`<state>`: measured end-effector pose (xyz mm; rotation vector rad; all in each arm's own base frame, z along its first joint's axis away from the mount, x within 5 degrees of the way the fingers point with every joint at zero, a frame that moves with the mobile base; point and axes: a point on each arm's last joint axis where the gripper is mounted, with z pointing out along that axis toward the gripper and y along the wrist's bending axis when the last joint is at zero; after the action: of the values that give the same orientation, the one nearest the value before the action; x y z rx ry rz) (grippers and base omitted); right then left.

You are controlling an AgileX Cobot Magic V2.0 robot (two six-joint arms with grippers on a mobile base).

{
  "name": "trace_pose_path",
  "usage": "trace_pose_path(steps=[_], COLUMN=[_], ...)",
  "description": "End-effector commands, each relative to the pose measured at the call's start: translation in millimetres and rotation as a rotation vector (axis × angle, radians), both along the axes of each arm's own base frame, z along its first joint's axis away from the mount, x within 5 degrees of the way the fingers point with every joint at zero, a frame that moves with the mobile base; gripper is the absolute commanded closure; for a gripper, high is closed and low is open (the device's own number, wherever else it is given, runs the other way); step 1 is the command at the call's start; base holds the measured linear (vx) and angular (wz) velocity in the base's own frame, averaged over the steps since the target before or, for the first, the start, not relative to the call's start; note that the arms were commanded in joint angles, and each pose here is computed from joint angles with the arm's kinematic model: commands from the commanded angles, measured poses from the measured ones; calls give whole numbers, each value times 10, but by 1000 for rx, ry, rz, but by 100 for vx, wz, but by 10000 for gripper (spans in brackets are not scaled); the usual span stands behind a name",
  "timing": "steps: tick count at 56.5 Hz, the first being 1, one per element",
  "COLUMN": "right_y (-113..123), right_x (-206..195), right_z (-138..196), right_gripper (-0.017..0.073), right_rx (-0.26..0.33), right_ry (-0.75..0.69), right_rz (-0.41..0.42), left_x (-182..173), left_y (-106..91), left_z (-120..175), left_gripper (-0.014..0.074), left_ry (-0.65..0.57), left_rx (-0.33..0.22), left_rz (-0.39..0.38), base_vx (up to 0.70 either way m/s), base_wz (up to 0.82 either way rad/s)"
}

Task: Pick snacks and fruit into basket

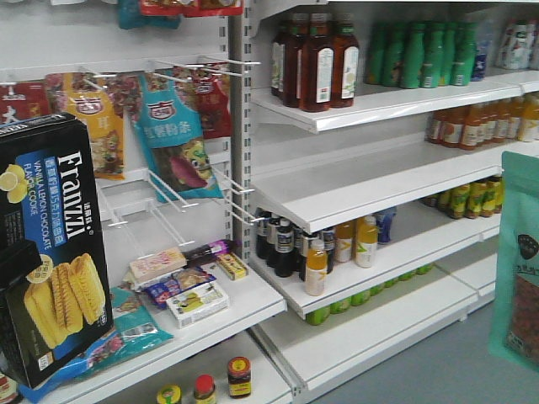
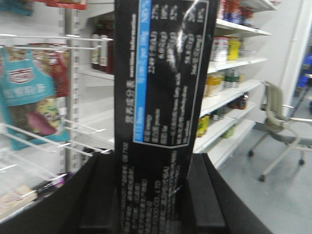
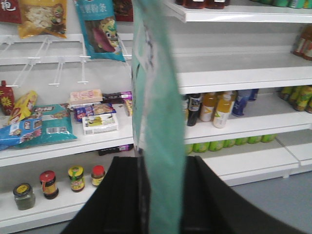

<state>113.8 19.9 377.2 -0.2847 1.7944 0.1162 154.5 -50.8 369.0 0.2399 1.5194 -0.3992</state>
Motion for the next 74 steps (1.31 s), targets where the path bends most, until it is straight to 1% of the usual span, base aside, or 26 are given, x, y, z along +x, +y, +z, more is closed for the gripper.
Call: trace_pose_path(steps=[1, 38, 74], right_y=[-30, -30, -30], right_x=[-5, -5, -5], right_z=[168, 168, 168], right_gripper=[568, 568, 568], right_rx=[24, 24, 24], right_ry=[-105, -105, -105], right_rz=[-39, -39, -39], left_x=[-39, -39, -38], left_y=[-16, -16, -15], left_z=[134, 134, 134], left_gripper=[591, 591, 591], left_ry=[-39, -39, -39], left_rx=[-36, -36, -36], left_rz=[-27, -27, -26], base_vx=[-10, -6, 8], base_wz=[-50, -45, -51])
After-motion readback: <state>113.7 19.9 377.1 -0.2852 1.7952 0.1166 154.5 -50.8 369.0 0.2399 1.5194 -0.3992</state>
